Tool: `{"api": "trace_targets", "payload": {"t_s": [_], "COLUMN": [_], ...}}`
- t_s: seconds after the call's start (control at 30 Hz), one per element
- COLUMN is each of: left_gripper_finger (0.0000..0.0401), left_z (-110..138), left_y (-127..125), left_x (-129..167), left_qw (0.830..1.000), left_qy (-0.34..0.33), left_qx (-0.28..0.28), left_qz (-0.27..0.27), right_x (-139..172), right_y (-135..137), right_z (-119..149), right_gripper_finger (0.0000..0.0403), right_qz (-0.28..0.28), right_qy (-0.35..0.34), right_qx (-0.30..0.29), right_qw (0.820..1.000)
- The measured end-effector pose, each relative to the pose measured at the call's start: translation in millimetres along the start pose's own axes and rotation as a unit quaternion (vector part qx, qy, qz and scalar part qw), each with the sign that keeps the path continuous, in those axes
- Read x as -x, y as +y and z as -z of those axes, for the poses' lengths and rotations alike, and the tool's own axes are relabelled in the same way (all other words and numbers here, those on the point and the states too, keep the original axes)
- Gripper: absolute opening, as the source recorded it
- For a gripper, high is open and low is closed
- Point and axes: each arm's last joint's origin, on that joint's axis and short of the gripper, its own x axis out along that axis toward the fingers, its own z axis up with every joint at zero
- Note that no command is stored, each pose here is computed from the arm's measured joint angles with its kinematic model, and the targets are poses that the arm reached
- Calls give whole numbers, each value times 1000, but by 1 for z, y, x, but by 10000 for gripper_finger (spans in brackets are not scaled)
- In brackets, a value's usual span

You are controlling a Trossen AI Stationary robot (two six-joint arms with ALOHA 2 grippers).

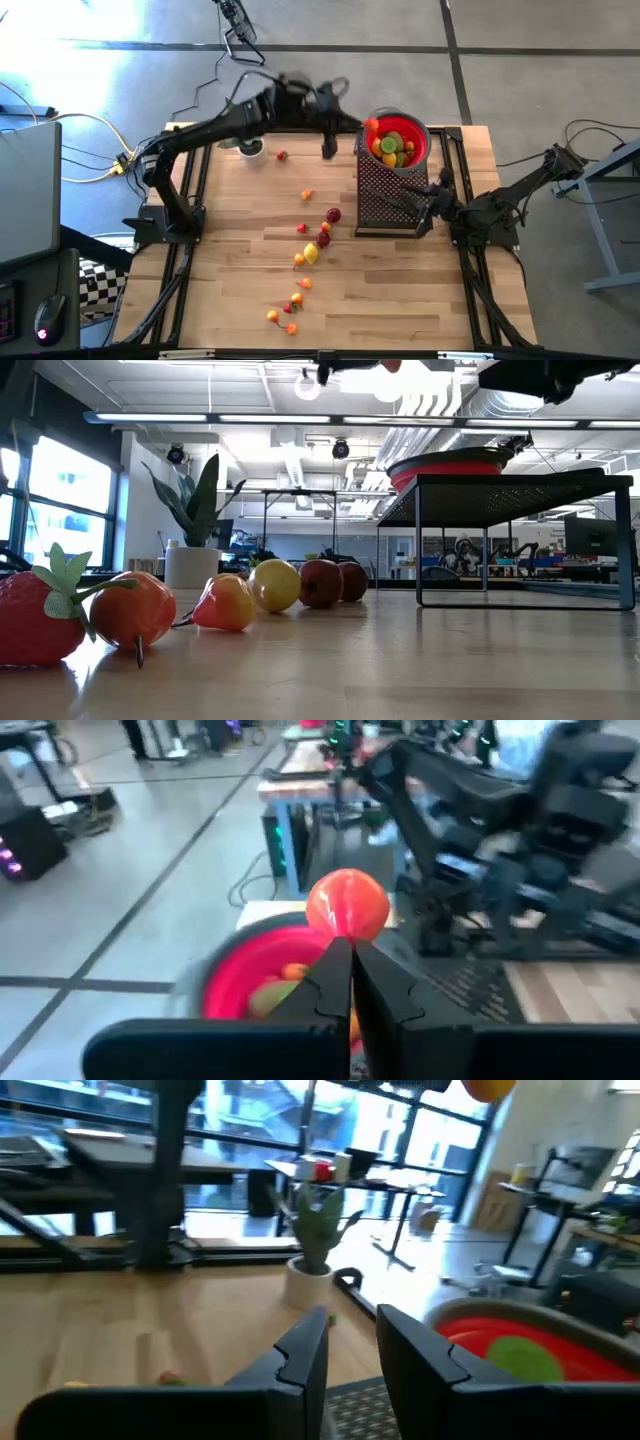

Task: Pick & Place Fruit
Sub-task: Put the pear into the strainer bowl on the shelf

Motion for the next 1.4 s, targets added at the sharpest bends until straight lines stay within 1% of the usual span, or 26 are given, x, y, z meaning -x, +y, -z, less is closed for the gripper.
{"api": "trace_targets", "payload": {"t_s": [0.1, 0.17, 0.27, 0.4, 0.47, 0.6, 0.67, 0.73, 0.8, 0.93, 1.07, 1.4], "left_gripper_finger": [0, 0, 0, 0, 0, 0, 0, 0, 0, 0, 0, 0], "left_z": [10, 18, 30, 51, 58, 66, 70, 74, 76, 76, 75, 79], "left_y": [17, 18, 18, 13, 14, 14, 15, 14, 14, 6, -2, -4], "left_x": [-6, -15, -32, -53, -60, -67, -71, -73, -73, -74, -75, -74], "left_qw": [1000, 1000, 999, 997, 996, 994, 992, 990, 987, 984, 984, 979], "left_qy": [10, 16, 26, 61, 74, 89, 95, 104, 113, 128, 128, 149], "left_qx": [21, 21, 22, 32, 40, 46, 59, 71, 79, 77, 81, 99], "left_qz": [3, 7, 16, 24, 6, -40, -50, -57, -78, -98, -97, -98], "right_x": [-1, -2, -2, -1, 0, 2, 3, 3, 3, 3, 3, 3], "right_y": [-1, -3, -3, -2, -1, 1, 2, 2, 2, 2, 2, 2], "right_z": [-1, -1, -1, 0, -1, -1, -1, -1, -1, -1, -1, 0], "right_gripper_finger": [81, 81, 81, 81, 81, 81, 81, 81, 81, 81, 81, 81], "right_qz": [14, 19, 20, 16, 11, 1, -3, -5, -5, -5, -6, -8], "right_qy": [-2, -1, -1, -1, -2, -2, -3, -3, -3, -3, -2, -1], "right_qx": [3, 2, -22, -49, -59, -60, -60, -60, -60, -60, -60, -71], "right_qw": [1000, 1000, 1000, 999, 998, 998, 998, 998, 998, 998, 998, 997]}}
